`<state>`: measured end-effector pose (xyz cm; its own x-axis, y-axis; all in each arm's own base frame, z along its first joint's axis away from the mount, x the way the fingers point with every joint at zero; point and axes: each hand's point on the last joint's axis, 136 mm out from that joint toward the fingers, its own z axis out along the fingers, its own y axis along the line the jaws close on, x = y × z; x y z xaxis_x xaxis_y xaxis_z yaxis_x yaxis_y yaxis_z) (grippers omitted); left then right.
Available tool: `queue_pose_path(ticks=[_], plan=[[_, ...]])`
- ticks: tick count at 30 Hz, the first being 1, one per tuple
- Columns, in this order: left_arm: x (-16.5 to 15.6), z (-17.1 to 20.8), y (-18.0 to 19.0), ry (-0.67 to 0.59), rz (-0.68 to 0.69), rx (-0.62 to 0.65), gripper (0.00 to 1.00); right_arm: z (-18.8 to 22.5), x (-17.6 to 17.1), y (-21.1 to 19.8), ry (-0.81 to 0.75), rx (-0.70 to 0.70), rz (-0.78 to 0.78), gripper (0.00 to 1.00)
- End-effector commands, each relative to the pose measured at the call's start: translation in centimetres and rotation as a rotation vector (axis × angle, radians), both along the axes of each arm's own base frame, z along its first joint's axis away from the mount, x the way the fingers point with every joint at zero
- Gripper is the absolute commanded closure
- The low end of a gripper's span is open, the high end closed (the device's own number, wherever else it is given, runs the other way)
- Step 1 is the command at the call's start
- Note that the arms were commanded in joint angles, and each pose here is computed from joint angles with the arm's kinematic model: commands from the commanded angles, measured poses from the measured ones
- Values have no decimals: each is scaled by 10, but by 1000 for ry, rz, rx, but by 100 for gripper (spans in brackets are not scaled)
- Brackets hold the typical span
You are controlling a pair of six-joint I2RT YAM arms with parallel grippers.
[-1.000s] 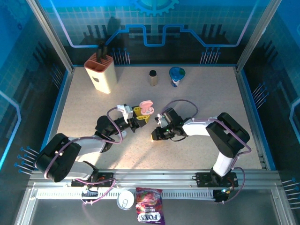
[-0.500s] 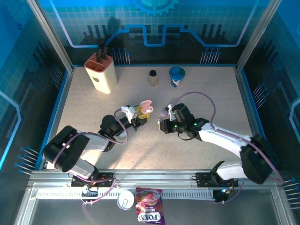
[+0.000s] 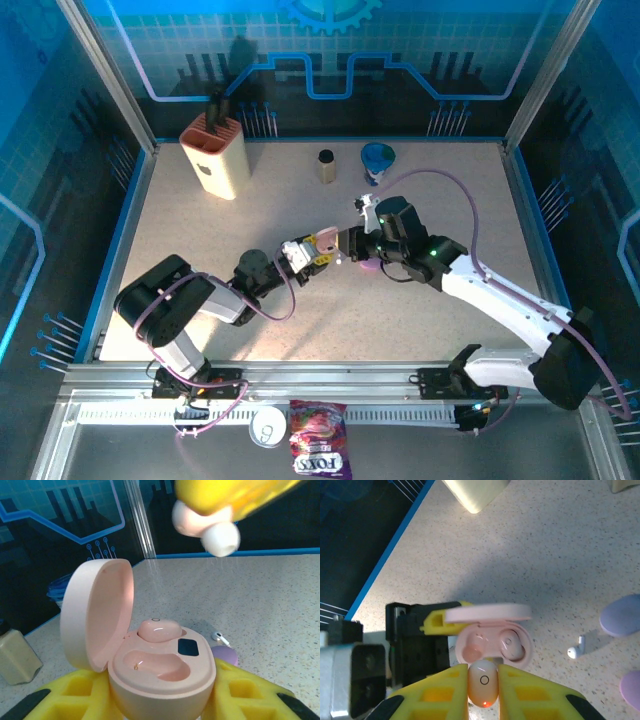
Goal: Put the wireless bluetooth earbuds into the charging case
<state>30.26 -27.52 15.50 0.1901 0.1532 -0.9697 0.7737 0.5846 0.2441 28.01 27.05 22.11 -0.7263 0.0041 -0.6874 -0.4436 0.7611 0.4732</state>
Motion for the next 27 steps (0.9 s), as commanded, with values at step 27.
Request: queue_pose_path(ticks=[27], plan=[[1,13,-10,-52,16,-17,71,-37,4,28,55,-85,66,81]])
